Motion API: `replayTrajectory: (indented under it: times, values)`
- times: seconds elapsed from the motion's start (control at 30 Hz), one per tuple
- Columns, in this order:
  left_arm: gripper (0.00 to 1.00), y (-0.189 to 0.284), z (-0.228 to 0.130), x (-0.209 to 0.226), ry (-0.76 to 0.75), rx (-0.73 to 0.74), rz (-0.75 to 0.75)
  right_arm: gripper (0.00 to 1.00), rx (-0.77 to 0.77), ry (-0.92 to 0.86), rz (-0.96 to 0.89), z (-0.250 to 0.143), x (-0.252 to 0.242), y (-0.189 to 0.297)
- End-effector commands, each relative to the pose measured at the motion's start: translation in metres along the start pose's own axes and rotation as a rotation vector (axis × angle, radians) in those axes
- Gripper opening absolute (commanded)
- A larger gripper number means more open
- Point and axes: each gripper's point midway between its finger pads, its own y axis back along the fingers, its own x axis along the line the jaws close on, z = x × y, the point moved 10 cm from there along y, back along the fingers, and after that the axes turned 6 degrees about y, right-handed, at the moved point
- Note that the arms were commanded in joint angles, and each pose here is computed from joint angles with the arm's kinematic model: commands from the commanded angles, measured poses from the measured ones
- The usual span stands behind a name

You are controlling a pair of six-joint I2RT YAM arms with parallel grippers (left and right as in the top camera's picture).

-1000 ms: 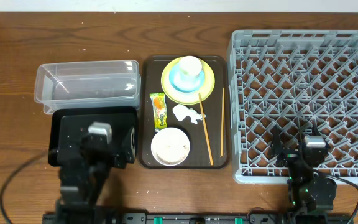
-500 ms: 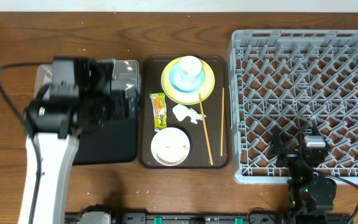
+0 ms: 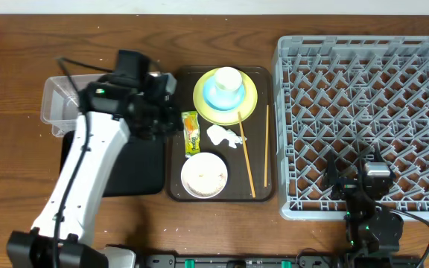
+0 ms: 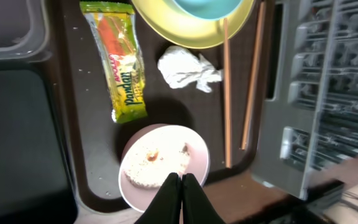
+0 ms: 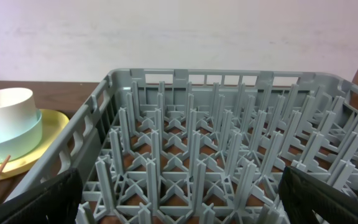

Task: Sort waste into correct bins and load items into the dishwasher rack
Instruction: 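Move the left gripper over the orange-green snack wrapper on the tray, then close the left gripper on the snack wrapper and lift it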

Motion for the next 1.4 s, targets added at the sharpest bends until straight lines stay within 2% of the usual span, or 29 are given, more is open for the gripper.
replayTrajectory:
  times: [0.0,0.13,0.3,0.8,1.37]
  values:
    - [0.06,-0.012,-0.001,-0.002,0.03,-0.059,0.192,0.99,0.005,-0.003,0.008,-0.001,0.001,0.0]
    - [0.06,-0.023,-0.001,-0.01,0.032,-0.137,0.296,0.99,0.005,-0.002,0.008,-0.001,0.001,0.0]
    - [0.06,-0.041,0.003,-0.019,0.018,-0.195,0.339,0.99,0.005,-0.002,0.008,-0.001,0.001,0.0]
    - [0.06,-0.113,0.027,-0.01,0.029,-0.129,0.372,0.99,0.005,-0.002,0.008,-0.001,0.001,0.0]
    - [0.07,-0.129,0.027,-0.004,0.029,-0.138,0.365,0.99,0.005,-0.002,0.009,-0.001,0.001,0.0]
